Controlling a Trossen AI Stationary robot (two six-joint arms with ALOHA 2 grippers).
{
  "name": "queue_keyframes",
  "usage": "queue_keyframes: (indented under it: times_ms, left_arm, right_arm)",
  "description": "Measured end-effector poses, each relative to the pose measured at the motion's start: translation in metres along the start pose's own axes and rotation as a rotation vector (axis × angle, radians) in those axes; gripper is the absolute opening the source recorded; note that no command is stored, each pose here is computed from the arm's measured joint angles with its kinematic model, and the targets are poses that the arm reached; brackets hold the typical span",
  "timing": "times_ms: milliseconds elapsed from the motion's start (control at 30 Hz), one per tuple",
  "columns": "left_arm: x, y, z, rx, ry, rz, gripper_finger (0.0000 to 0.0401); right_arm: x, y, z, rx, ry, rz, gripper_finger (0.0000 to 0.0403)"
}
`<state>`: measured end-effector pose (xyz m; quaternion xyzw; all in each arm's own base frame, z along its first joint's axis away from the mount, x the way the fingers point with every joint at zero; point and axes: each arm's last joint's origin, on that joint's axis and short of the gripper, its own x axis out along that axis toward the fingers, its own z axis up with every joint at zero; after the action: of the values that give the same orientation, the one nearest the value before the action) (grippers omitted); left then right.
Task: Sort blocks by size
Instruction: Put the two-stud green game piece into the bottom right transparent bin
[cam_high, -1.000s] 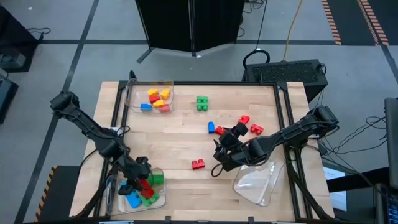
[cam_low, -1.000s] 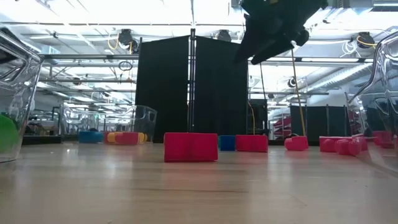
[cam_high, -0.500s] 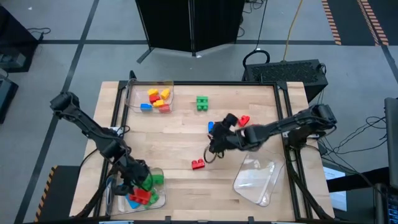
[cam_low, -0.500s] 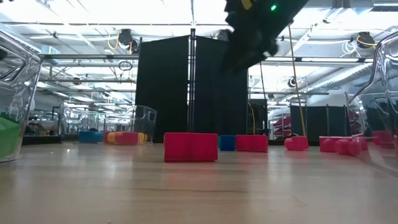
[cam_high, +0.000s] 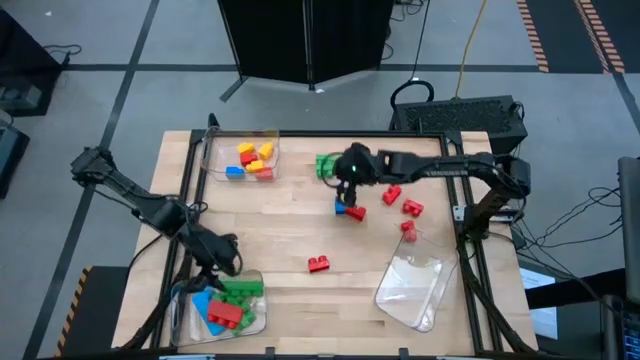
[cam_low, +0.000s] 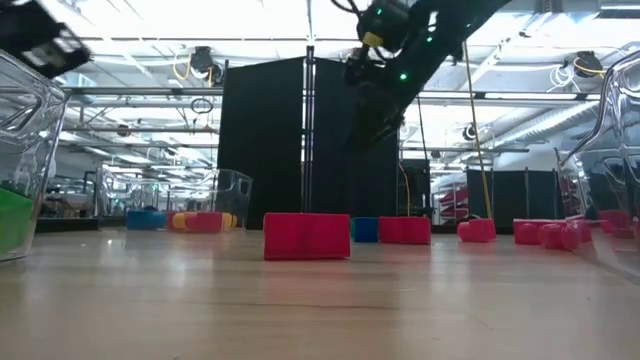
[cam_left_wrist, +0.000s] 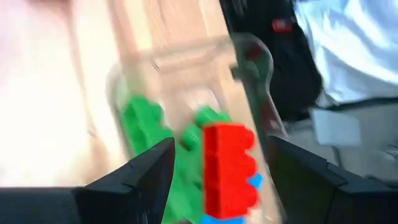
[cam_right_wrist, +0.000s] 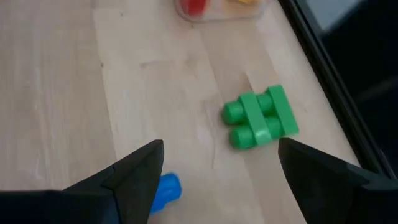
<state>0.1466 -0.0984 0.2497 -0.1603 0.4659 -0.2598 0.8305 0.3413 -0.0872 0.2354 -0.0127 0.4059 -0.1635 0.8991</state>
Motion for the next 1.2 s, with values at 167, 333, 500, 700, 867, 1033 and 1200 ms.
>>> queue_keyframes:
  times_ms: [167, 333, 500, 700, 867, 1033, 1200]
  left_arm:
    - [-0.017, 0.013, 0.007, 0.150, -0.164, 0.190, 0.0251]
    - [-0.036, 0.028, 0.013, 0.250, -0.306, 0.522, 0.0251]
    - [-0.050, 0.041, 0.016, 0.234, -0.388, 0.828, 0.0251]
    - [-0.056, 0.056, 0.021, 0.159, -0.403, 0.969, 0.0251]
    - [-0.061, 0.071, 0.028, 0.108, -0.409, 0.995, 0.0251]
    - [-0.066, 0.085, 0.034, 0.082, -0.419, 1.065, 0.0251]
    - [-0.073, 0.094, 0.043, 0.085, -0.477, 1.117, 0.0251]
  right_arm:
    - [0.017, -0.018, 0.007, -0.052, 0.028, 0.037, 0.0306]
    - [0.043, -0.024, 0.023, -0.116, 0.108, 0.043, 0.0306]
    - [0.070, -0.027, 0.030, -0.189, 0.234, 0.066, 0.0303]
    - [0.089, -0.037, 0.032, -0.263, 0.326, 0.091, 0.0282]
    - [0.101, -0.057, 0.029, -0.280, 0.385, 0.096, 0.0278]
    - [0.107, -0.070, 0.022, -0.276, 0.405, 0.163, 0.0277]
    - [0.107, -0.070, 0.023, -0.317, 0.379, 0.203, 0.0269]
